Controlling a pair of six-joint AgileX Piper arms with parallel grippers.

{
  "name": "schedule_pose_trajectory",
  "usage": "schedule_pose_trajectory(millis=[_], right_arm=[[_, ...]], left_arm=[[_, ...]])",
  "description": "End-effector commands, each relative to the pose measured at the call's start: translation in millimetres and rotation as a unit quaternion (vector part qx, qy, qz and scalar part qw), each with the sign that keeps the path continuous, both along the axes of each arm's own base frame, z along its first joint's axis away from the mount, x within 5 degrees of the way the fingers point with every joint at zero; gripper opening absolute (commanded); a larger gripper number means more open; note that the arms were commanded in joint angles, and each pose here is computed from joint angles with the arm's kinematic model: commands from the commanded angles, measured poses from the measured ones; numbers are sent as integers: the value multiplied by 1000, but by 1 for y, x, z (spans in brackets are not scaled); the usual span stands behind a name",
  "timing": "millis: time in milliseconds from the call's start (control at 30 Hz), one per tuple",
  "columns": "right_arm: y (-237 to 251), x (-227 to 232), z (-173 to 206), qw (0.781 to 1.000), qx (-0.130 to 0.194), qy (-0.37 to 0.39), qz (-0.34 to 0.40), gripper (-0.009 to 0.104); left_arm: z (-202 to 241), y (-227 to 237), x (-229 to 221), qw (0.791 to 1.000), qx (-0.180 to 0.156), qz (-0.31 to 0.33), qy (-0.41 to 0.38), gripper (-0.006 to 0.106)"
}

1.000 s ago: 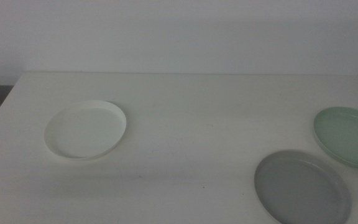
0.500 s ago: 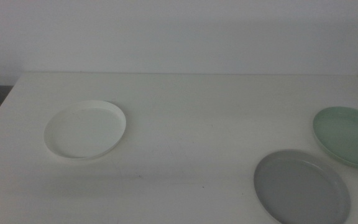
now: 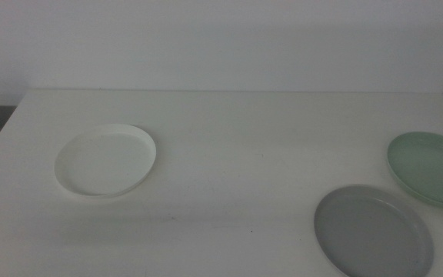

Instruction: Stack the three bowls on top of each other.

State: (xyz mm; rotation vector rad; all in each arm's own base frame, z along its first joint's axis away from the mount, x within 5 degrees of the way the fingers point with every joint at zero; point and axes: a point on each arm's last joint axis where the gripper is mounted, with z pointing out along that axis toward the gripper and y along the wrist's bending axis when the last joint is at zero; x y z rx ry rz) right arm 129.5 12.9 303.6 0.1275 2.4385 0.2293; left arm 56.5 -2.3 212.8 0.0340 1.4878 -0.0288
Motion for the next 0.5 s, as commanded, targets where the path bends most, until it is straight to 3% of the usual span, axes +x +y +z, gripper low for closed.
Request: schedule_pose_trajectory(millis=[0, 167, 467], right_arm=[[0, 1, 4, 1000, 1, -10, -2, 93], [0, 2, 2, 1000, 14, 16, -17, 93], [-2, 56, -4, 989, -14, 149, -9, 93]], left_arm=[[1, 0, 0, 1000, 0, 0, -8, 94], [2, 0, -1, 1000, 0, 0, -10, 94], [2, 0, -1, 1000, 0, 0, -10, 94]])
